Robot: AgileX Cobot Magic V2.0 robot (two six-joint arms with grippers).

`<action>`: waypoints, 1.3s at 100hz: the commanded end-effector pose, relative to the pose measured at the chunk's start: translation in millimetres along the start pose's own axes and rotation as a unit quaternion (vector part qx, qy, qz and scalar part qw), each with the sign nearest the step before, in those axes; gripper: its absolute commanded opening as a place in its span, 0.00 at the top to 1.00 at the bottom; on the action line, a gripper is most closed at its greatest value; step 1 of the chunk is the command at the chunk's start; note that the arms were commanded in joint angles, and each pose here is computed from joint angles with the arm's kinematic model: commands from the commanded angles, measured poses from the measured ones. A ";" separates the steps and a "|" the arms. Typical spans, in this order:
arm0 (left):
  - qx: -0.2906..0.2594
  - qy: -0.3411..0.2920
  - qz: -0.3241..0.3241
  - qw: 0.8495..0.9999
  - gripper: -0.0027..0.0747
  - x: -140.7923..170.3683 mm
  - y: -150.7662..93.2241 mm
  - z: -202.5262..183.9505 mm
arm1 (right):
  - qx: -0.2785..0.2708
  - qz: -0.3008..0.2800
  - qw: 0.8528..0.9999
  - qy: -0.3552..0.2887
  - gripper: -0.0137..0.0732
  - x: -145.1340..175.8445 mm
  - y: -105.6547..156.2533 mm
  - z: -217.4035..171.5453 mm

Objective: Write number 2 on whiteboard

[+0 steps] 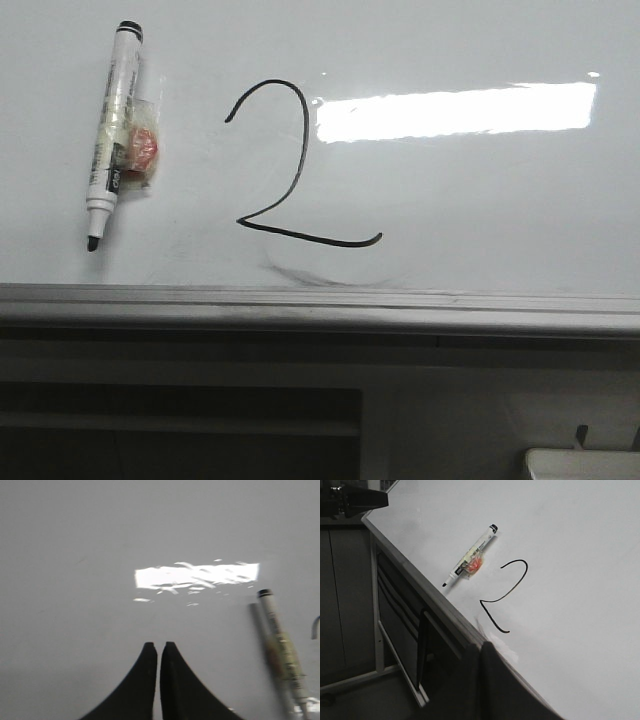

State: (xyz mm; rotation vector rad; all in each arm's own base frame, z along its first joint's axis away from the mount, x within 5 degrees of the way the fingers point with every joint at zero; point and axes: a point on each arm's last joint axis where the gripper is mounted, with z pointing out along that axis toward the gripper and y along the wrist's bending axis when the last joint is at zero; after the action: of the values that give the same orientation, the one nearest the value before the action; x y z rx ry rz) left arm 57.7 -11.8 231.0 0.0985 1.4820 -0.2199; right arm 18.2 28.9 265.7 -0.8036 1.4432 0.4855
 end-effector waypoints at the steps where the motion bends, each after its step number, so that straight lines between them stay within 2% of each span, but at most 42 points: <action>1: -0.041 -0.033 0.002 0.999 0.99 -4.7 4.6 -0.6 | 0.022 -0.003 0.998 -0.052 0.90 -13.4 -3.9 -5.4; 18: -0.098 -0.011 -0.009 0.995 0.99 24.9 13.0 -5.2 | 0.022 -0.003 0.998 -0.052 0.90 -13.4 -3.9 -5.4; 27: -0.107 0.063 -0.017 0.992 0.99 38.6 13.9 -8.3 | 0.022 -0.003 0.998 -0.052 0.90 -13.4 -3.9 -5.4; 35: -0.117 0.138 -0.018 0.983 0.99 51.9 15.1 -11.5 | 0.022 -0.003 0.998 -0.052 0.90 -13.4 -3.9 -5.4; 124: -0.117 0.132 -0.016 0.984 0.99 50.9 15.3 -11.2 | 0.025 -0.002 0.998 -0.055 0.90 -11.4 -4.2 -3.8; 130: -0.117 0.132 -0.016 0.984 0.99 50.9 15.3 -11.2 | 0.040 -0.027 0.998 -0.049 0.90 -9.0 -5.9 -2.9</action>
State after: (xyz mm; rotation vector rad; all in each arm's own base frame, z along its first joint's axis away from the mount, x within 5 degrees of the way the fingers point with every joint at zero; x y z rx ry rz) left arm 53.5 0.9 182.0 -0.0875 1.8115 -0.0537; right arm 19.7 29.4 262.5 -0.8044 1.4438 0.4748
